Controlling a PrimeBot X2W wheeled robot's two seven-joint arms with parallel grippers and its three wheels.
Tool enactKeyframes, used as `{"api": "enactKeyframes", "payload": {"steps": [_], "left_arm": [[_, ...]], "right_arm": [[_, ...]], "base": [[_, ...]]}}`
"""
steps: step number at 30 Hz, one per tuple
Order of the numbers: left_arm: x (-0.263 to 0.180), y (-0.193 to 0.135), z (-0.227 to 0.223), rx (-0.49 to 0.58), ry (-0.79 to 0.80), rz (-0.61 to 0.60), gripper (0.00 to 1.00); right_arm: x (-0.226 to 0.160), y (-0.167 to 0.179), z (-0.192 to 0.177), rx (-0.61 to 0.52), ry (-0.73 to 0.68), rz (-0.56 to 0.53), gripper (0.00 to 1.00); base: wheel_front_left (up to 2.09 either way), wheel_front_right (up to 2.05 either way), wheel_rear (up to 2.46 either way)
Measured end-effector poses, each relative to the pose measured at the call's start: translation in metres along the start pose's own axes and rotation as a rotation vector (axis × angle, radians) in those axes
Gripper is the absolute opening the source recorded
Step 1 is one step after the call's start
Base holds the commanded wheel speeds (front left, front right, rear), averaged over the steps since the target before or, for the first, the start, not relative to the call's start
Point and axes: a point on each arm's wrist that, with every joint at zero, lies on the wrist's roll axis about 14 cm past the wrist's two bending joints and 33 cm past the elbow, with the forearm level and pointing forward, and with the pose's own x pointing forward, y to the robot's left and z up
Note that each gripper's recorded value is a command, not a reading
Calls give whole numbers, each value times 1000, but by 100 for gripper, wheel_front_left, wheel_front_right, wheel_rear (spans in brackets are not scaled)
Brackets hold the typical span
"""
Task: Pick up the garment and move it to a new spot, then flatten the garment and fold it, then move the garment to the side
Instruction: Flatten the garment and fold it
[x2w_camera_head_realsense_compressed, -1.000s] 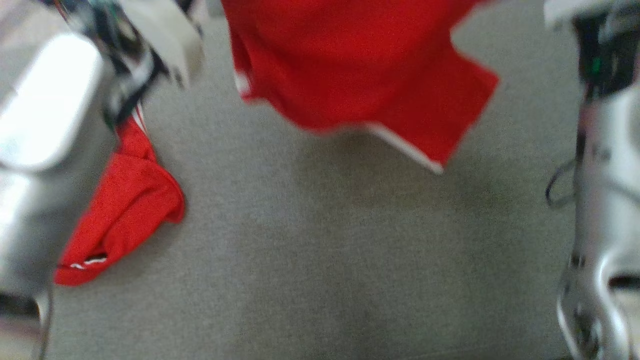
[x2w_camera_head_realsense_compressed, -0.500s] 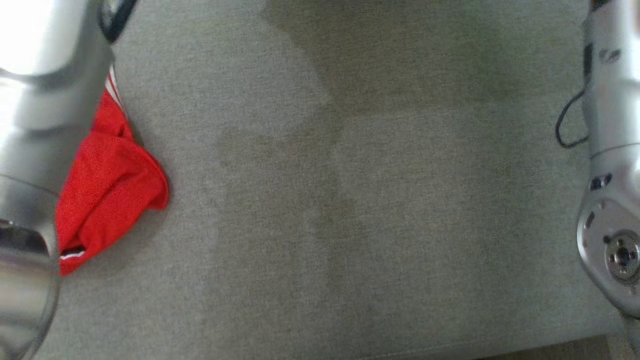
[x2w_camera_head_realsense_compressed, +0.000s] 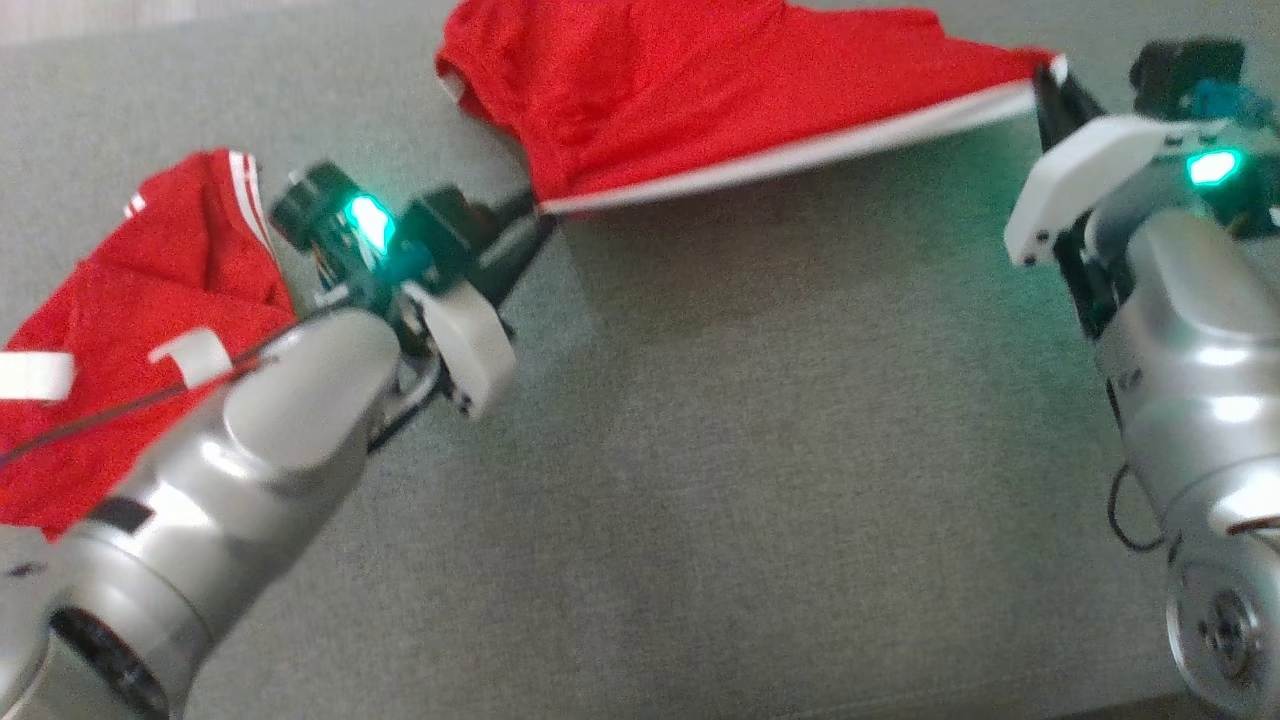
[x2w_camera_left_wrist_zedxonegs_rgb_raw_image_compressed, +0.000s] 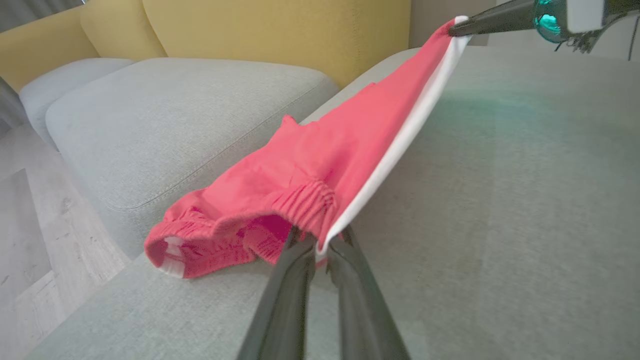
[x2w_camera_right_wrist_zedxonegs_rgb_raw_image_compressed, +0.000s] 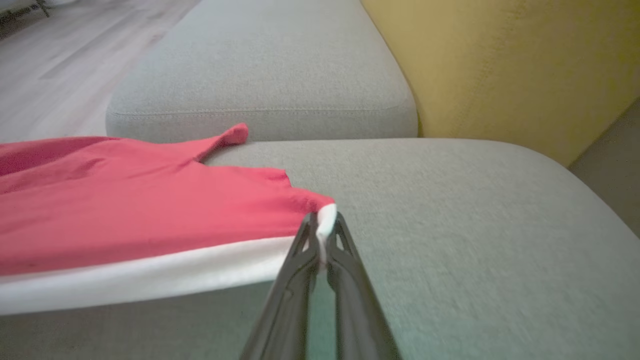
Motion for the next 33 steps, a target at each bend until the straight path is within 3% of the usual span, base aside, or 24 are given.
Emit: {"api": "enactKeyframes", "payload": {"steps": [8, 25, 33], "left_arm": [[-18, -50, 9, -27, -8, -49, 0], [-45, -158, 42, -50, -56, -164, 0], [-45, -164, 48, -123, -75, -158, 0]], "right_arm": [[-42, -17, -34, 23, 114, -24, 0], [-114, -75, -64, 118, 133, -114, 0], [-114, -81, -50, 139, 81, -117, 0]], "base": [[0, 0, 0], [0, 0, 0], [0, 0, 0]]}}
